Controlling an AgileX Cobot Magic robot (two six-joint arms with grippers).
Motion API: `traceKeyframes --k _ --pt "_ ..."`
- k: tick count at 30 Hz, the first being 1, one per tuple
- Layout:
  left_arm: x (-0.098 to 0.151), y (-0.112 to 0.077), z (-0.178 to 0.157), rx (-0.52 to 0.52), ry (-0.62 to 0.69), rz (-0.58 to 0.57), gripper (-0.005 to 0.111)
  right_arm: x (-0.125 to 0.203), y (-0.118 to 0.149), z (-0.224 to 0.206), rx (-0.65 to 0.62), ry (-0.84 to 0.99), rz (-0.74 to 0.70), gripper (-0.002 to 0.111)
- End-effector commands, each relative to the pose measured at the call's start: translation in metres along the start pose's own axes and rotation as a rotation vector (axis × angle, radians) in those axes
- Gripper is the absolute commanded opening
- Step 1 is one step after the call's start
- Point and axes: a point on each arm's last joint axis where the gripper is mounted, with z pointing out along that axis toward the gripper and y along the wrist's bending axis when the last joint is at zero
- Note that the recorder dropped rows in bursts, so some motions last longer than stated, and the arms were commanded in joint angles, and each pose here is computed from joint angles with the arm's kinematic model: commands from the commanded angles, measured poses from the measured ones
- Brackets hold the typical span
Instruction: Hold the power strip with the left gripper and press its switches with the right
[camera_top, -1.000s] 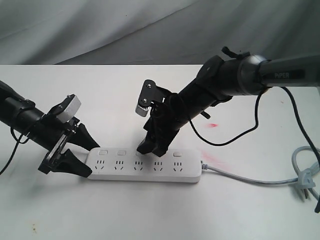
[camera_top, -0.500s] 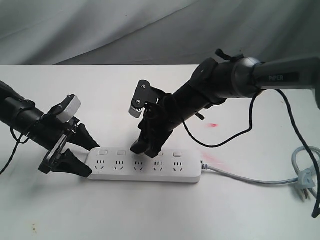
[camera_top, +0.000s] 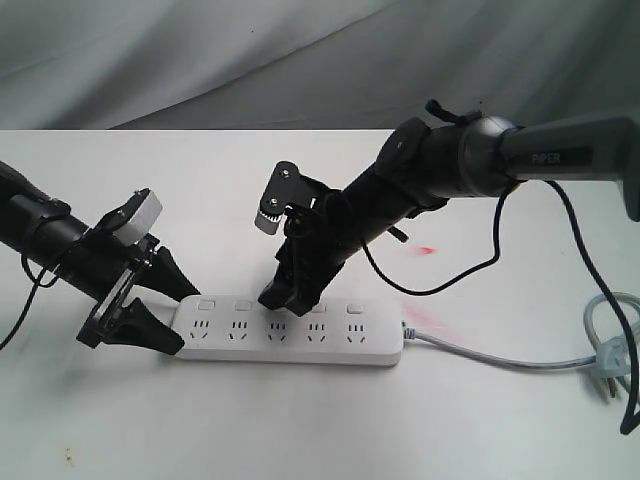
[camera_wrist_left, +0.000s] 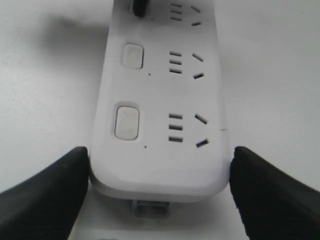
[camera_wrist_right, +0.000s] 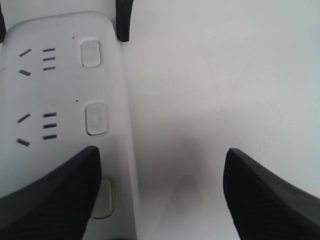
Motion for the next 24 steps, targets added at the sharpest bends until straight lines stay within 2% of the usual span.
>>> traceKeyframes --k 1,9,17,24 --pt "-0.002 0.002 -0.001 -0.017 0.004 0.013 0.044 0.018 -0.003 0.006 -0.005 0.084 -0.062 0.064" --pt "-0.002 0.002 -0.001 -0.017 0.004 0.013 0.044 0.028 -0.010 0.005 -0.005 0.110 -0.054 0.064" --pt "-0.002 0.002 -0.001 -0.017 0.004 0.013 0.044 0.038 -0.004 0.015 -0.043 0.131 -0.033 0.064" --pt "-0.002 0.002 -0.001 -0.017 0.004 0.013 0.044 0.032 0.002 0.020 -0.043 0.132 -0.057 0.064"
